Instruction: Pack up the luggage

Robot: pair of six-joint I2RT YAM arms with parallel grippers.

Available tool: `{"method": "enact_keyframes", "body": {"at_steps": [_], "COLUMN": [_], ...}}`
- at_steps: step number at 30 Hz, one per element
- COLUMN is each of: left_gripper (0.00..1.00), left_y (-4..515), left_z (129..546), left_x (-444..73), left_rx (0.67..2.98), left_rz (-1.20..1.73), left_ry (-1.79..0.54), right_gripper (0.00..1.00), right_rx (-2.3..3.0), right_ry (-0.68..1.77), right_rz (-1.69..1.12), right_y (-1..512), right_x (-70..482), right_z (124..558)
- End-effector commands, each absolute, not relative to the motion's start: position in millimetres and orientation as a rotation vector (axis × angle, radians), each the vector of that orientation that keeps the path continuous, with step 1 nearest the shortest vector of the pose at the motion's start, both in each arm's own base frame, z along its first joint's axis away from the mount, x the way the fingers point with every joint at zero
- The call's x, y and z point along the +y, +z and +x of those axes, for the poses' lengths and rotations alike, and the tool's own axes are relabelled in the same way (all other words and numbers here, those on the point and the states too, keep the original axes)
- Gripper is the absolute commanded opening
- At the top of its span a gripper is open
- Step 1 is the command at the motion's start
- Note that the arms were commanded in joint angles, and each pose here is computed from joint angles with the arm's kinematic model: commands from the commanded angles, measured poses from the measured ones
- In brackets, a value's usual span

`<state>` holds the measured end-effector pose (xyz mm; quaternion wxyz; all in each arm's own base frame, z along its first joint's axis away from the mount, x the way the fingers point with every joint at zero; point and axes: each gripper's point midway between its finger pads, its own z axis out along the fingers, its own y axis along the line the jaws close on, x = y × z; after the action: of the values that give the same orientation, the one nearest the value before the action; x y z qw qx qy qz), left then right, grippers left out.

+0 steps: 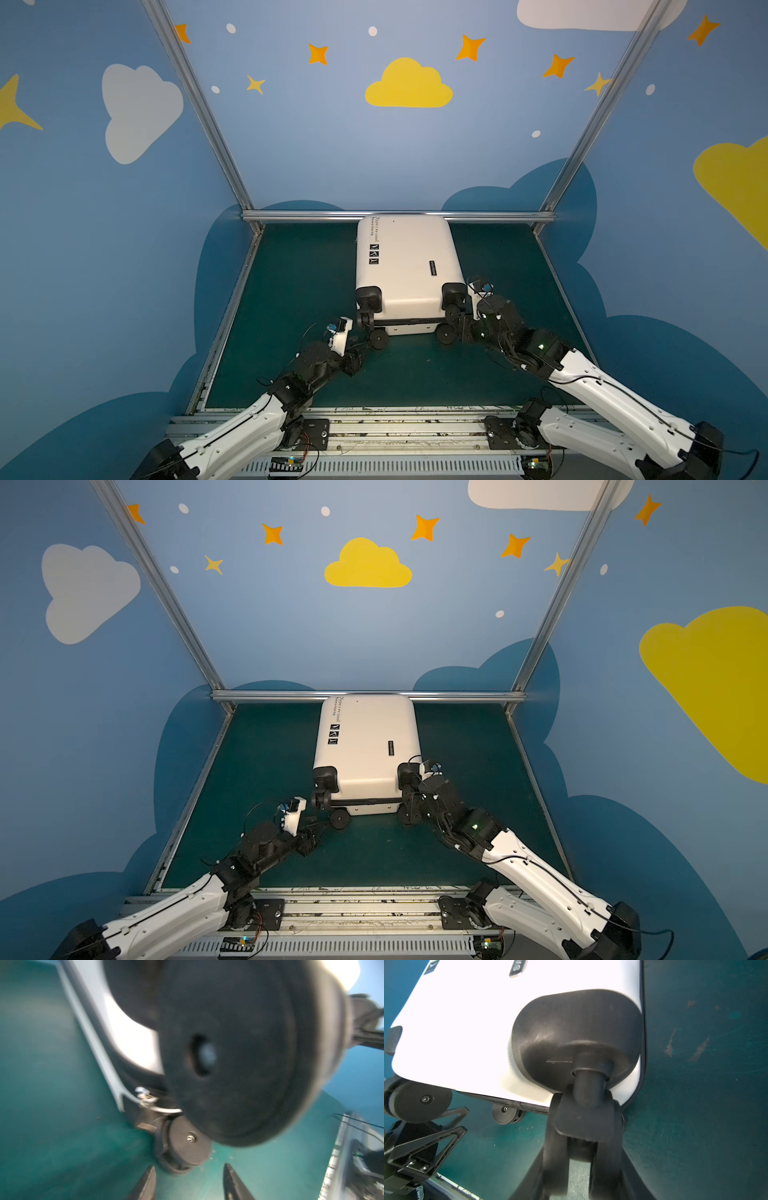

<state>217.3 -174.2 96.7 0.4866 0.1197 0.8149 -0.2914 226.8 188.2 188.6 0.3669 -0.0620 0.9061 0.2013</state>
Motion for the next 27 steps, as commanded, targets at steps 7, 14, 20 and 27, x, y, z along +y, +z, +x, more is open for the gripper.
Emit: {"method": "enact_keyframes", "body": {"at_steps": [7,14,20,27], "left_gripper": [0.71,0.72,0.71,0.71], "left_y": [96.3,104.5,104.2,98.8], "left_z": [224.0,230.3,236.3,243.3], "left_x": [-149.4,-144.4,-146.4,-156.9], "left_rx": [1.901,1.857,1.871,1.910], "left_rz": [0.210,0.213,0.223,0.283], "left_ry": [-0.602,-0.616,-0.649,-0.654], "right_gripper": [0.00,0.00,0.00,0.00], "right_rx": [2.252,2.242,2.237,2.239], "right_ry": [0.590,0.602,0.617,0.623], "right_rz": [-0.249,-0.256,-0.256,-0.255], "right_y": [206.2,207.4,207.9,207.2], "right_x": [203.1,203.7,205.8,206.2], "right_z": [226.2,226.9,228.9,230.9]}}
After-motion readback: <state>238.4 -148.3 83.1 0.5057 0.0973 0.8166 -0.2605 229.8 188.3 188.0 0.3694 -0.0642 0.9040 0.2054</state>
